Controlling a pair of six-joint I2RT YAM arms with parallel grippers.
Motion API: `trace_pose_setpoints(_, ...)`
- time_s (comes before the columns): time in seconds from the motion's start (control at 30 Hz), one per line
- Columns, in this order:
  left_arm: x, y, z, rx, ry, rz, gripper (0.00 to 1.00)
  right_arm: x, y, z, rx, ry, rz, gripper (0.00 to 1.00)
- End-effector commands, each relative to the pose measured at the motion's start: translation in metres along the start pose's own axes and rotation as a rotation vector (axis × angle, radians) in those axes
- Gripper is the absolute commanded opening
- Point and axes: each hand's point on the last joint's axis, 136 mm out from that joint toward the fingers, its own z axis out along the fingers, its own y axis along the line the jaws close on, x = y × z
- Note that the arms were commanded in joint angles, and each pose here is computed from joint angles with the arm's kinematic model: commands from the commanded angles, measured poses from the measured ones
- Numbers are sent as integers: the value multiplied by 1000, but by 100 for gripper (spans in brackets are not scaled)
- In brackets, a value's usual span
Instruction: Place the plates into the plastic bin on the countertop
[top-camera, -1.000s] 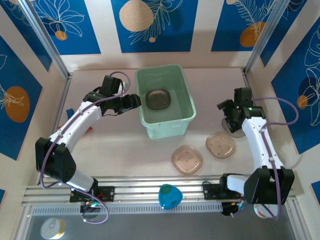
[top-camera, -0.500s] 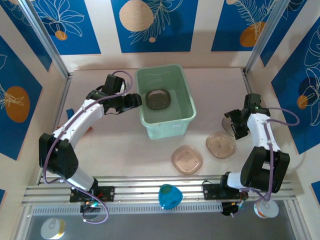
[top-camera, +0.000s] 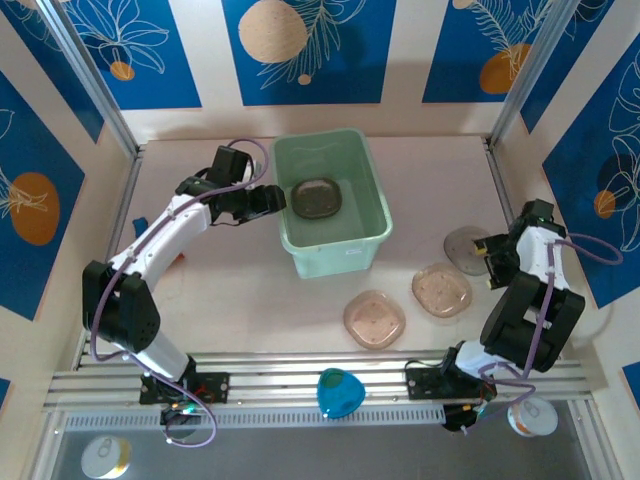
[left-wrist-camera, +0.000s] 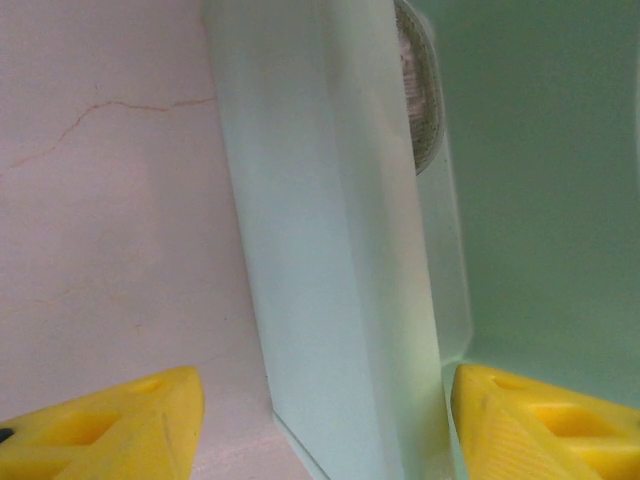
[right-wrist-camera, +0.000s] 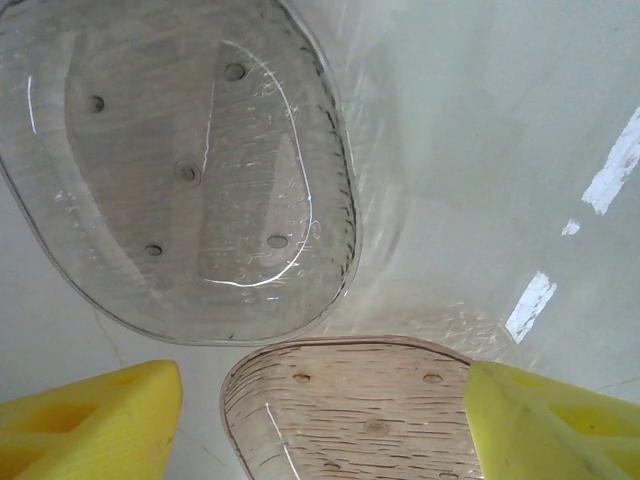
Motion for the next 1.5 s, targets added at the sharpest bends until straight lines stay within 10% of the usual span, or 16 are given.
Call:
trace_pose_setpoints(0.0,-10,-2,-1,-8,-18,35,67,-2,1,-2,-25,30,-20,75)
trace_pose_setpoints(1.47,-23,20,4,-15,-3,-41,67,-23,0,76,50,69,-31,42)
